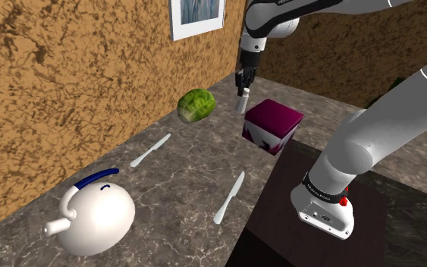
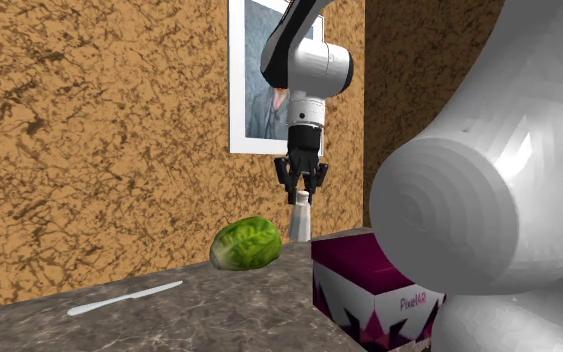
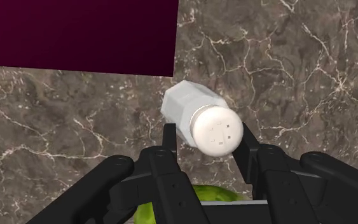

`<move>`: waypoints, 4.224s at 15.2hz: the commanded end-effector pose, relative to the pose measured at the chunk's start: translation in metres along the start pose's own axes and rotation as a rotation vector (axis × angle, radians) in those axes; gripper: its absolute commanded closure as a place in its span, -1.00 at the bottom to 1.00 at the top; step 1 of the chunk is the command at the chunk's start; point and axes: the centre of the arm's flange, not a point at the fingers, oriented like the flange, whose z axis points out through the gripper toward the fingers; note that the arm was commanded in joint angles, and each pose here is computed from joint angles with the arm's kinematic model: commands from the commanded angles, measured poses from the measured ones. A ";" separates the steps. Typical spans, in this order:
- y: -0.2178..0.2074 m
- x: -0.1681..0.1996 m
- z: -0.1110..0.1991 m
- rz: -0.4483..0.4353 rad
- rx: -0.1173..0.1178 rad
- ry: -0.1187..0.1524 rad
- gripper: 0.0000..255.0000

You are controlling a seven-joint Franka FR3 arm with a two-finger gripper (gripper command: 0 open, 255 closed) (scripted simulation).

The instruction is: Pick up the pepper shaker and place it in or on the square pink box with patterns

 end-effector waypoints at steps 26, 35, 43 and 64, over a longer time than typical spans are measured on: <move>0.079 -0.114 -0.116 0.000 0.000 0.000 1.00; 0.101 -0.134 -0.087 0.000 0.000 0.000 1.00; 0.106 -0.133 -0.045 0.000 0.000 0.000 1.00; 0.109 -0.132 -0.043 0.000 0.000 0.000 -1.00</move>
